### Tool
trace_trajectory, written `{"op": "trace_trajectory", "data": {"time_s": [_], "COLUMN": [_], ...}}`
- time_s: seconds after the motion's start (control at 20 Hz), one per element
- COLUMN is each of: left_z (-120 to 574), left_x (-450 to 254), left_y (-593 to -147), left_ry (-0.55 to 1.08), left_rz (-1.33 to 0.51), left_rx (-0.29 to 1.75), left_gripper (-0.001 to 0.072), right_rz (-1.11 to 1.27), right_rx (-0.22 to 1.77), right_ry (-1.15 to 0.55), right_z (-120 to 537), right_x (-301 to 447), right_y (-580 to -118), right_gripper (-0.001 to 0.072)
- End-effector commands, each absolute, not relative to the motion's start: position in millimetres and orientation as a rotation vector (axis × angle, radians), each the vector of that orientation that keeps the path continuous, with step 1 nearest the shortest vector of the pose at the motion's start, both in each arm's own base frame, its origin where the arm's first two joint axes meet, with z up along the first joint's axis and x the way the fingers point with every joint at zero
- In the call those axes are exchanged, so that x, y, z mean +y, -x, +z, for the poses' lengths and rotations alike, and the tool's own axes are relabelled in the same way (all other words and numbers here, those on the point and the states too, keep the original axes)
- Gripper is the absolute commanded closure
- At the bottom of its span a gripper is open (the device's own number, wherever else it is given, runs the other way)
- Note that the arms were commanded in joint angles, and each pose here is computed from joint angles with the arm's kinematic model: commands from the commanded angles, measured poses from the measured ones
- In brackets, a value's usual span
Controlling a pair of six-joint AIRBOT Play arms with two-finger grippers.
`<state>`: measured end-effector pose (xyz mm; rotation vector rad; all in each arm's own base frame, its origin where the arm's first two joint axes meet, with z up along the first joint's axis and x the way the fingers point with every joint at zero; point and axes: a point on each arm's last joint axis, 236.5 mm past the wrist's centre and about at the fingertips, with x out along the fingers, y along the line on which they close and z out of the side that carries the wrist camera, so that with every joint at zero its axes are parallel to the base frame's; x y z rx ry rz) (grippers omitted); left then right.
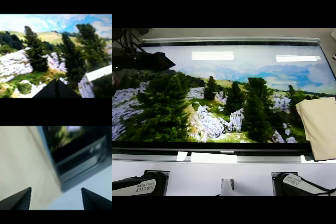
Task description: Fold the shirts.
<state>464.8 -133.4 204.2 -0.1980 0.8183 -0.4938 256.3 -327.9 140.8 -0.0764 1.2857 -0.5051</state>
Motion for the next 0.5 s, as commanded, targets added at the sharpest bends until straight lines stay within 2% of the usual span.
{"op": "trace_trajectory", "data": {"time_s": [0.0,0.05,0.1,0.2,0.35,0.45], "left_z": [189.1,180.8,167.6,134.0,82.4,53.0], "left_x": [-68.5,-53.8,-49.2,-58.9,-71.0,-68.2], "left_y": [-479.2,-479.5,-476.9,-450.7,-401.3,-381.0], "left_ry": [-0.053,-0.091,-0.088,-0.009,-0.079,-0.021], "left_rz": [-0.153,-0.060,-0.015,-0.015,-0.110,-0.058], "left_rx": [0.882,0.917,0.965,1.149,1.366,1.397], "left_gripper": [0.0674,0.0672,0.0613,0.0043,0.0033,0.0033], "right_rz": [-0.442,-0.366,-0.267,-0.006,0.335,0.378], "right_rx": [0.843,0.811,0.829,0.990,1.304,1.407], "right_ry": [0.410,0.416,0.397,0.348,0.212,0.163], "right_z": [258.5,256.4,239.7,176.1,84.9,59.1], "right_x": [-291.8,-255.9,-213.3,-129.4,-42.0,-27.2], "right_y": [-380.2,-409.0,-433.2,-455.2,-436.3,-426.6], "right_gripper": [0.0050,0.0056,0.0057,0.0055,0.0040,0.0039]}}
